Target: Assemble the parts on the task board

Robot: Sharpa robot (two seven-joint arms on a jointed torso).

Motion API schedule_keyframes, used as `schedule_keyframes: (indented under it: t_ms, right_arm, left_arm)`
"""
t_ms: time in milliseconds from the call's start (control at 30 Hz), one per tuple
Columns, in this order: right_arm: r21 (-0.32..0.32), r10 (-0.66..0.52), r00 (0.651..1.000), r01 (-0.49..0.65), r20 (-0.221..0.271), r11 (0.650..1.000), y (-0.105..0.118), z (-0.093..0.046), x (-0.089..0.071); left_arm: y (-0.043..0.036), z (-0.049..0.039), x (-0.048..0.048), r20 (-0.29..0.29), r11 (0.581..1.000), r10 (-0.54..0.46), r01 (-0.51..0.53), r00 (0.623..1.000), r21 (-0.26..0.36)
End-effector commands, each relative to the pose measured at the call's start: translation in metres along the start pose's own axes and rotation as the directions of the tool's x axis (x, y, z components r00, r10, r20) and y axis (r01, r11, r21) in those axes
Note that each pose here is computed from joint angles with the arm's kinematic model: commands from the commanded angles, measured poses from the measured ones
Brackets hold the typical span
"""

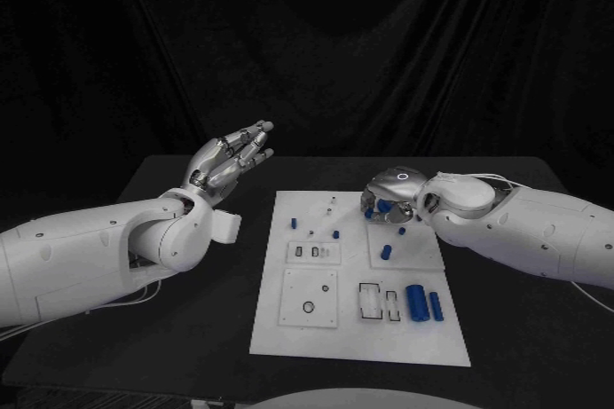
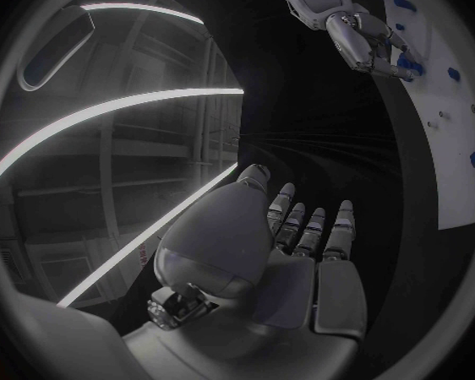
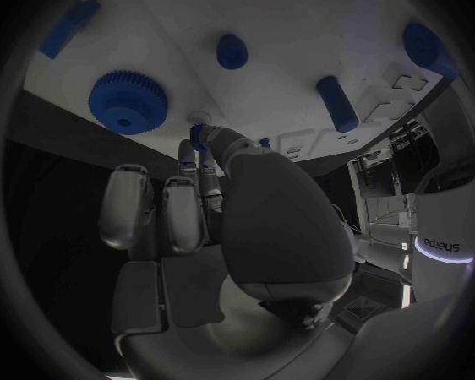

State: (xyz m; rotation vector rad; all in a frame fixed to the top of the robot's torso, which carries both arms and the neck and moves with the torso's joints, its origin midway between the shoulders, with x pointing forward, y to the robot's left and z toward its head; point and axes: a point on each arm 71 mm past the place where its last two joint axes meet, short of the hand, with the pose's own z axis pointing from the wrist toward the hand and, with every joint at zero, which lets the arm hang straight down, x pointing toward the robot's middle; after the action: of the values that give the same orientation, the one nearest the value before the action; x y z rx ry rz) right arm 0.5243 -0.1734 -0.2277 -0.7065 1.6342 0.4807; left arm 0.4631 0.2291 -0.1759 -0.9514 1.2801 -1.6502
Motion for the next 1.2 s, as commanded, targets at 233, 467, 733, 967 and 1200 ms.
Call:
schedule_keyframes:
  t_ms: [233,467,733,967,1200]
  right_arm:
    - [-0.036,0.028,0.992,-0.024,0.123,0.999,0.005,0.004,-0.033]
    - [-0.036,0.035,0.993,-0.031,0.113,0.999,0.011,0.024,-0.047]
    - [-0.018,0.029,0.996,-0.028,0.084,0.999,0.017,0.046,-0.046]
    - [-0.004,0.025,0.996,-0.025,0.083,1.0,0.021,0.06,-0.042]
    - [0.017,0.022,0.997,-0.023,0.077,1.0,0.022,0.069,-0.038]
  left_arm:
    - [-0.003,-0.0017,-0.0013,-0.004,1.0,-0.004,0.004,1.0,0.03]
    - [-0.0024,-0.0006,0.0007,-0.008,1.0,-0.006,0.006,1.0,0.026]
    - [-0.0022,-0.0003,0.0023,-0.013,1.0,-0.009,0.009,1.0,0.024]
    - [-0.0019,0.0002,0.0025,-0.015,1.0,-0.01,0.011,1.0,0.023]
    - [-0.0016,0.0005,0.0032,-0.019,1.0,-0.013,0.013,1.0,0.021]
